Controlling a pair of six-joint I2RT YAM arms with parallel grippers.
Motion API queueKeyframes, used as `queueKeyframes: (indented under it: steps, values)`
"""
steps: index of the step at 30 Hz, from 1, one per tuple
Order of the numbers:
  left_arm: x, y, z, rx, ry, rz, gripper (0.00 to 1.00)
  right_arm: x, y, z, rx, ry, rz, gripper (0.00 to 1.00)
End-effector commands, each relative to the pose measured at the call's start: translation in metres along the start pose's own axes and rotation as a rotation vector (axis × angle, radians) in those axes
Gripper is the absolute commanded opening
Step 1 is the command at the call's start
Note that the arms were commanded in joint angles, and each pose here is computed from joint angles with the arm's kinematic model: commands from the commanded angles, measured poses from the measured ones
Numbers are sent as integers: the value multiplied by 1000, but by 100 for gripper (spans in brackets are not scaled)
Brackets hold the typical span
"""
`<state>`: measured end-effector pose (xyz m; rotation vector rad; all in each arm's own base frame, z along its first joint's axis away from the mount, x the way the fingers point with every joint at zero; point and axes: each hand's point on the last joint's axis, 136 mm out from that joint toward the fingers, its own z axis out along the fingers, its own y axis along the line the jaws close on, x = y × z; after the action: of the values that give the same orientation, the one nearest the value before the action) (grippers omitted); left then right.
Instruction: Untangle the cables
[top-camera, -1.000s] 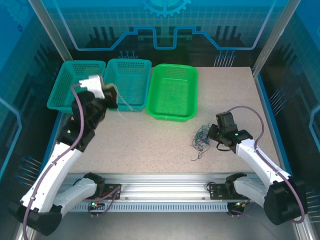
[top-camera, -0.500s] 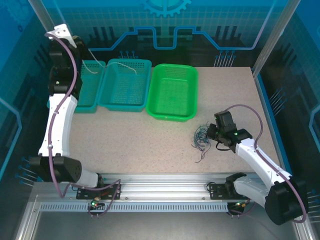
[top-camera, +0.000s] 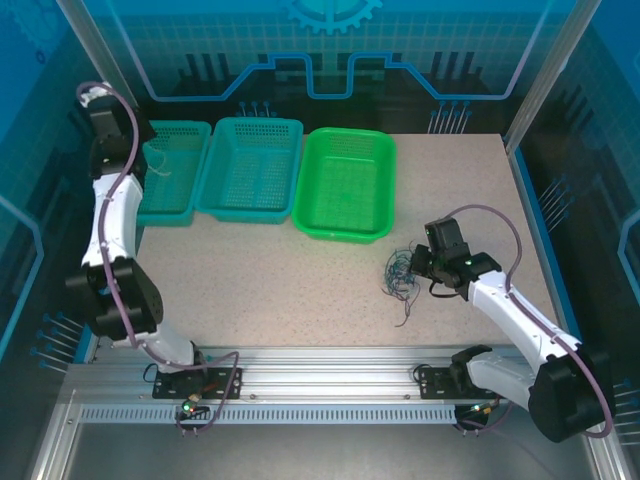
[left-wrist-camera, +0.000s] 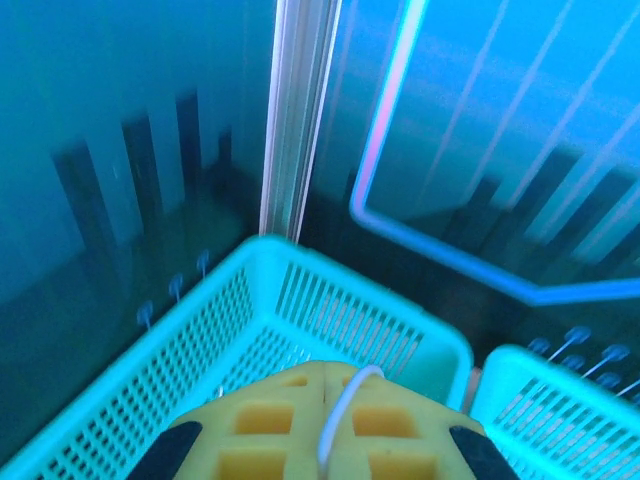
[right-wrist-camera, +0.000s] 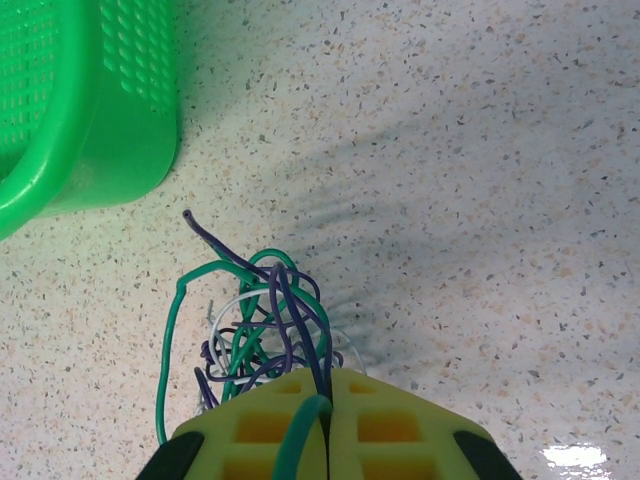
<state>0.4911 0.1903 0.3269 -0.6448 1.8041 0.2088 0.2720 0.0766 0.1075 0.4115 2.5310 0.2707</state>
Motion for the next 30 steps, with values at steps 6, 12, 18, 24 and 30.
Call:
queueKeyframes:
  steps: [6,12,18,24,30]
  values:
    - [65,20,39,-24,131,-52,53,-5,13,-8,-40,-1,-24,0]
    - [17,-5,-9,105,27,-159,60,-6,28,-11,-112,13,-84,1]
    - [12,-133,-118,577,-8,-137,60,-2,49,-7,-218,61,-126,0]
    - [104,-266,-267,1163,83,106,62,5,78,-10,-377,117,-166,0]
    - [215,-301,-355,1469,234,328,64,8,103,-26,-533,126,-231,0]
